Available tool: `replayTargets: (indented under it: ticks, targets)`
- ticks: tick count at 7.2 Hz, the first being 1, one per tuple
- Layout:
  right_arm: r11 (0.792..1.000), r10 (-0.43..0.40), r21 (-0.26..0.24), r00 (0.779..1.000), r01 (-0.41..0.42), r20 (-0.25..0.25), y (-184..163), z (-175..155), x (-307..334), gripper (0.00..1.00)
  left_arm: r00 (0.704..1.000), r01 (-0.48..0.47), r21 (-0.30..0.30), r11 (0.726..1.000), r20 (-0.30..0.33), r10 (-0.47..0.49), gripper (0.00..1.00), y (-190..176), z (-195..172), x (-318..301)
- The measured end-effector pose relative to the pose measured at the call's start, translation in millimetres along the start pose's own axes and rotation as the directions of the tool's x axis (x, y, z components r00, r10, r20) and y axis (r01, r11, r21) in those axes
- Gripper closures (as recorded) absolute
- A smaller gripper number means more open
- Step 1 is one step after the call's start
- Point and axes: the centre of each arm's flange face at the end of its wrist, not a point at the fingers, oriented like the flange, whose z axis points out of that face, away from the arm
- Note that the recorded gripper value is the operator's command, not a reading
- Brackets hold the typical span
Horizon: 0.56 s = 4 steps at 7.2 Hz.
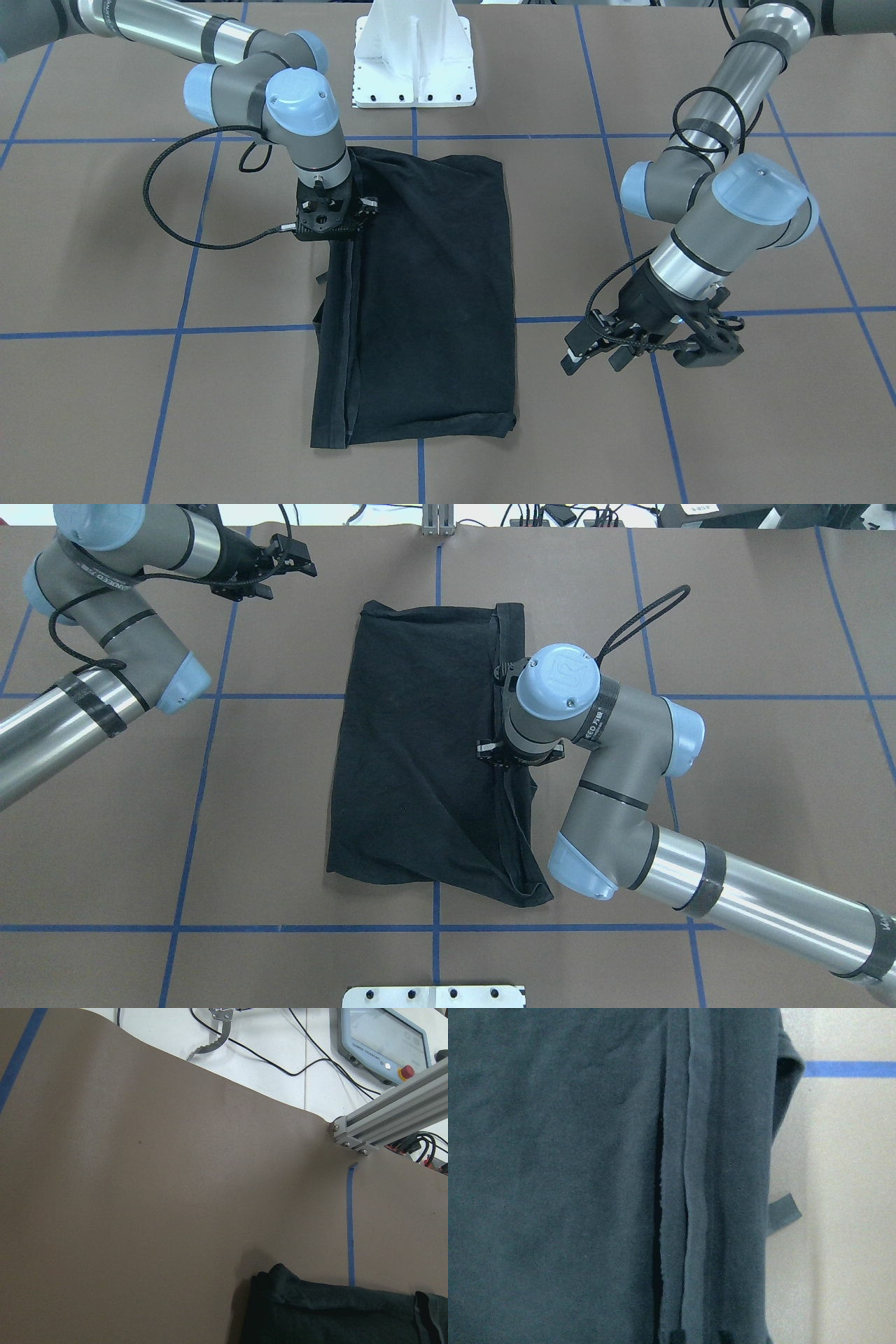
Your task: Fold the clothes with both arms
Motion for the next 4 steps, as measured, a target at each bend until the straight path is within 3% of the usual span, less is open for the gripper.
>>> replayTargets:
  ticks: [2, 4]
  targets:
    - [1.000, -0.001, -0.001, 1.000, 0.001, -0.008, 2.4, 1.5, 0.1, 1.00, 1.000, 0.001, 0.001, 1.000, 0.002, -0.001, 0.00, 0.3, 0.4, -0.4]
    - [1.000, -0.003, -0.001, 1.000, 0.003, 0.001, 2.8, -3.6, -3.1, 0.70, 1.000, 0.002, 0.001, 1.000, 0.005, -0.002, 0.00, 0.4, 1.1, -2.1]
